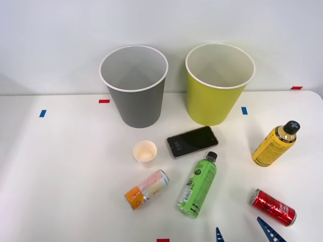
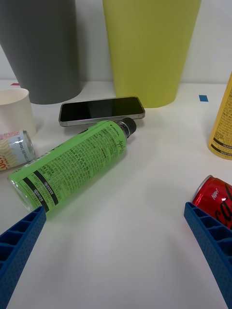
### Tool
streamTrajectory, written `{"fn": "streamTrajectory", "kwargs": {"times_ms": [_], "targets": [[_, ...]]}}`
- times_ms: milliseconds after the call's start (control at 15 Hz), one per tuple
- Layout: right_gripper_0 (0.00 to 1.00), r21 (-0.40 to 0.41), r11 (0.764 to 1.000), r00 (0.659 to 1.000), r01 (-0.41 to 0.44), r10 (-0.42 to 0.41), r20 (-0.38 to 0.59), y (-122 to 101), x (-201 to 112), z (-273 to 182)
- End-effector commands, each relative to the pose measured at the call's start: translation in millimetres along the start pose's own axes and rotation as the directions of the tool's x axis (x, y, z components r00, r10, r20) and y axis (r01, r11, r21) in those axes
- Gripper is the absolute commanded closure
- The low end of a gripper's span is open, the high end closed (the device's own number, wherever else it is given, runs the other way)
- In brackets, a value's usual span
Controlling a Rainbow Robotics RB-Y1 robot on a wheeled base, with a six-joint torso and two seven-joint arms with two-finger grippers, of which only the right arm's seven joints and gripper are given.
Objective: Put cans in the gray bin, plastic bottles in the light green bin
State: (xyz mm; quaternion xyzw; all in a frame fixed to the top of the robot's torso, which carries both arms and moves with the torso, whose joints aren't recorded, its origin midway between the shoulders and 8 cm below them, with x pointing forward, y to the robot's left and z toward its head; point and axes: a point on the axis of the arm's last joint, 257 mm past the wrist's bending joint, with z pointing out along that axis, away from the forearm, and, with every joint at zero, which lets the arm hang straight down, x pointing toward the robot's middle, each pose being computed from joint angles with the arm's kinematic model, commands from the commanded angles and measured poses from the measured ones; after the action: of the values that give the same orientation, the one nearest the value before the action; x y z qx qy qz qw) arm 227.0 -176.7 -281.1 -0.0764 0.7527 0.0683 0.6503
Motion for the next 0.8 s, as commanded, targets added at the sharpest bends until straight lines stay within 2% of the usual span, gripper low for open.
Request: {"fn": "streamTrajectory", "kwargs": {"times_ms": [67,800], "targets": [[0.0,0.0,1.0,1.0,0.0,0.0,0.0,0.0,0.0,0.0],[0.0,0.0,1.0,1.0,0.0,0.0,0.0,0.0,0.0,0.0]]}}
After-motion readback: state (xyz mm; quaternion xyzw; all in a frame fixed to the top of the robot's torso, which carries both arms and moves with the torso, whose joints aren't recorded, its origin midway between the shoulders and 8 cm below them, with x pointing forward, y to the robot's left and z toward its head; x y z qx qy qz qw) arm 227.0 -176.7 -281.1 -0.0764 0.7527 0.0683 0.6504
